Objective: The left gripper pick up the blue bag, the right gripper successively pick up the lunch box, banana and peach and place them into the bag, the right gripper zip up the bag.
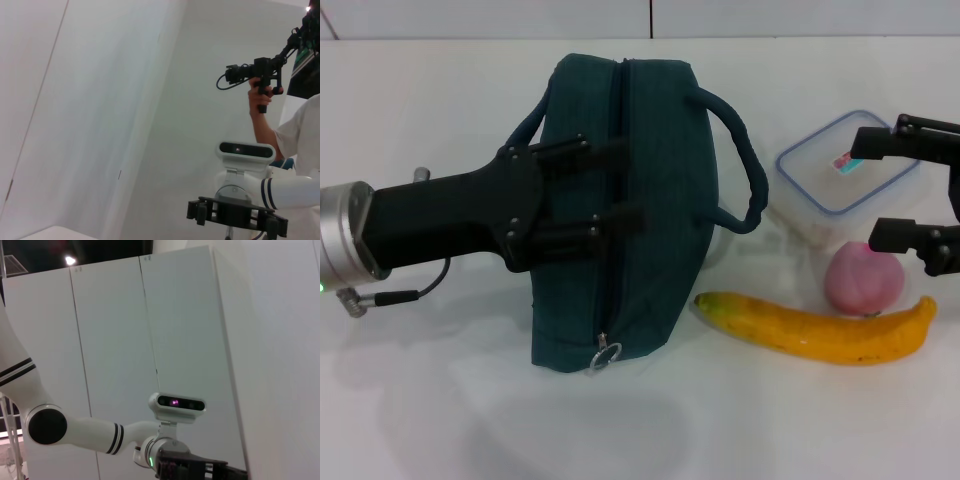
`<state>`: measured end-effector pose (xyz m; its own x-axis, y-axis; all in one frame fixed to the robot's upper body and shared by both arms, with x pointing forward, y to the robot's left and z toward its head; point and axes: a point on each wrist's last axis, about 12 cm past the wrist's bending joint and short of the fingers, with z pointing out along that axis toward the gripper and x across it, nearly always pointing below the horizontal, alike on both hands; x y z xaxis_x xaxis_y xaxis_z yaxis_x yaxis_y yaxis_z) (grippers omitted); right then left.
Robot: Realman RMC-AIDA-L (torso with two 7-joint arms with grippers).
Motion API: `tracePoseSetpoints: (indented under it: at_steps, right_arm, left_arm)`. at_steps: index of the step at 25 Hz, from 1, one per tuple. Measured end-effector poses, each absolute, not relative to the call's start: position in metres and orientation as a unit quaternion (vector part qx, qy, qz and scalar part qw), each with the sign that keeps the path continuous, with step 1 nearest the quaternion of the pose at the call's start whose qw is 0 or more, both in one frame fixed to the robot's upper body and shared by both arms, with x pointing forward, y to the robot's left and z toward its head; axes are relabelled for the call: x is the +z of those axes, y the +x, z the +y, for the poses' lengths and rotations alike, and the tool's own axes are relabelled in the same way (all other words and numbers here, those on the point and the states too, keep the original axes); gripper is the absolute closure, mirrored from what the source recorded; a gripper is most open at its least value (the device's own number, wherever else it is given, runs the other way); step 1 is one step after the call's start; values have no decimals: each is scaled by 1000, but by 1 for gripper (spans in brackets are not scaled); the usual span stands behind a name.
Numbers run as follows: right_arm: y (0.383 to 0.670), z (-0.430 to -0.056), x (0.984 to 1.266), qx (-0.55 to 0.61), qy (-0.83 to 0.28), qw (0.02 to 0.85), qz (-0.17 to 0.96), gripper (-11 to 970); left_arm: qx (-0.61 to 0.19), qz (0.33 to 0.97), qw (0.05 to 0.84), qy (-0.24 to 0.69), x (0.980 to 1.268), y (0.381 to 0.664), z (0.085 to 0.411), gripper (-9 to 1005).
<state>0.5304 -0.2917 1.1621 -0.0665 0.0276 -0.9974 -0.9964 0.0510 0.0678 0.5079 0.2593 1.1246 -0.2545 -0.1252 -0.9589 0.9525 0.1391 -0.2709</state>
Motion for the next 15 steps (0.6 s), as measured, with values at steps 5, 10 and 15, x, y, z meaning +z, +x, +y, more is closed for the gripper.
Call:
tracePoseSetpoints:
  at_steps: [5, 10, 15]
  right_arm:
    - [530, -290, 1161, 511, -465, 499, 523, 98]
    - [530, -289, 1161, 510, -466, 501, 521, 98]
    - [529, -288, 1160, 511, -466, 500, 521, 98]
  left_arm:
    - [-548, 573, 491, 361, 1124, 508, 259, 197]
    - [-550, 574, 490, 358, 1123, 507, 259, 197]
    - [-550, 576, 488, 358, 1123, 507, 259, 196]
